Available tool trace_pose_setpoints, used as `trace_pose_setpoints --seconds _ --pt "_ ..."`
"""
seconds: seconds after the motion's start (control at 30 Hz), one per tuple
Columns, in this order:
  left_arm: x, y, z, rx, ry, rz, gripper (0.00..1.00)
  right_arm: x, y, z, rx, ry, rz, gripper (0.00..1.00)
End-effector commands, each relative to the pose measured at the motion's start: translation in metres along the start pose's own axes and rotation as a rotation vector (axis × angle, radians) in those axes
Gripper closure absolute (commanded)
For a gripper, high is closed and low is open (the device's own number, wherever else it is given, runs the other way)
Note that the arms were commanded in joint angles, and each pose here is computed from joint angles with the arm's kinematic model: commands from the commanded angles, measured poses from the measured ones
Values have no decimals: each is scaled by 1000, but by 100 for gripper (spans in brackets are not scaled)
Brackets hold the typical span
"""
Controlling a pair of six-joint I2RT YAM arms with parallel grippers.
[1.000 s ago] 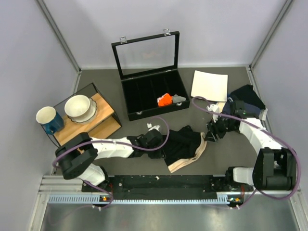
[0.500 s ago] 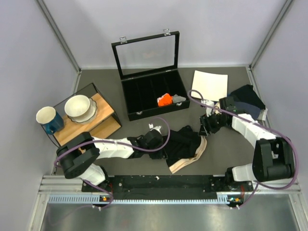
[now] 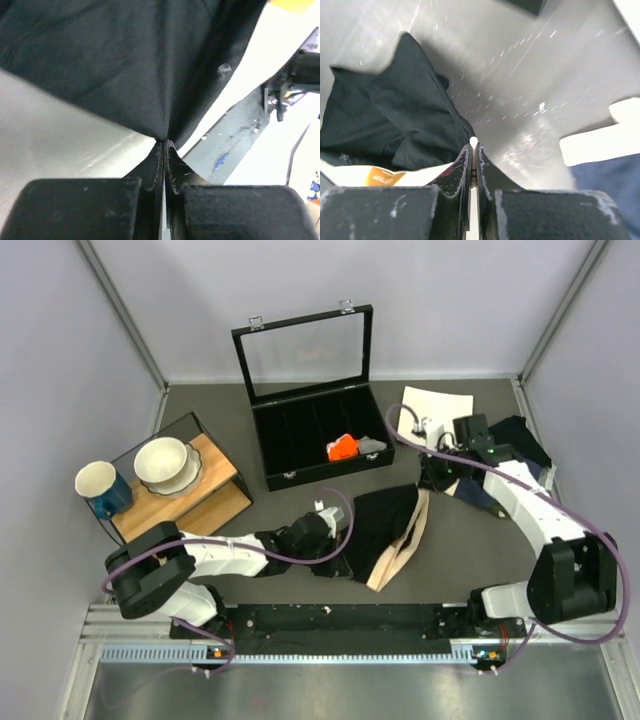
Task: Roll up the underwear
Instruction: Flatten out the underwear at the center of the board.
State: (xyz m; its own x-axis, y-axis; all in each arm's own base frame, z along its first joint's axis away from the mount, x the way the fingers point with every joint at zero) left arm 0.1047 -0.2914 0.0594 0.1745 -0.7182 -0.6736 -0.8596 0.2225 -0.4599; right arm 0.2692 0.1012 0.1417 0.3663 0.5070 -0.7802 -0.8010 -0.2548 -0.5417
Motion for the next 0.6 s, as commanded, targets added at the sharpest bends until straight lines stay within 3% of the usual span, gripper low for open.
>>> trace_pose_setpoints --seconds 0.0,0.2,0.37,0.4,0.57 --pt "-8 -24 -52 144 235 -63 100 -38 -58 4 -137 80 -181 100" --pt "4 -20 -106 243 422 4 100 -26 -51 -13 -153 153 -144 100" --pt "18 -9 -114 228 482 63 94 -14 -27 -30 -178 230 -96 100" --pt "16 -11 -112 236 476 50 86 -13 -23 -32 -181 239 -84 100" --pt "-8 -35 -83 374 293 -26 66 -8 -4 -40 -201 277 -42 100"
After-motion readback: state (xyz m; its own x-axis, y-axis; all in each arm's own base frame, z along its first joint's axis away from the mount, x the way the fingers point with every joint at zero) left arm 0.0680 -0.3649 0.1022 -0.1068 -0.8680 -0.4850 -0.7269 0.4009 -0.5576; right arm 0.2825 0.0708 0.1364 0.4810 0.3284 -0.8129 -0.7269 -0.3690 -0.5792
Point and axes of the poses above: each gripper's point midway between its finger pads, its own x axis out along the fingers, its own z axis along the line the jaws close on, y = z × x, the point moved 4 cm from there along -x, back along the fingers, and after that the axes turned 13 degrees about x, right-handed, at the moved point
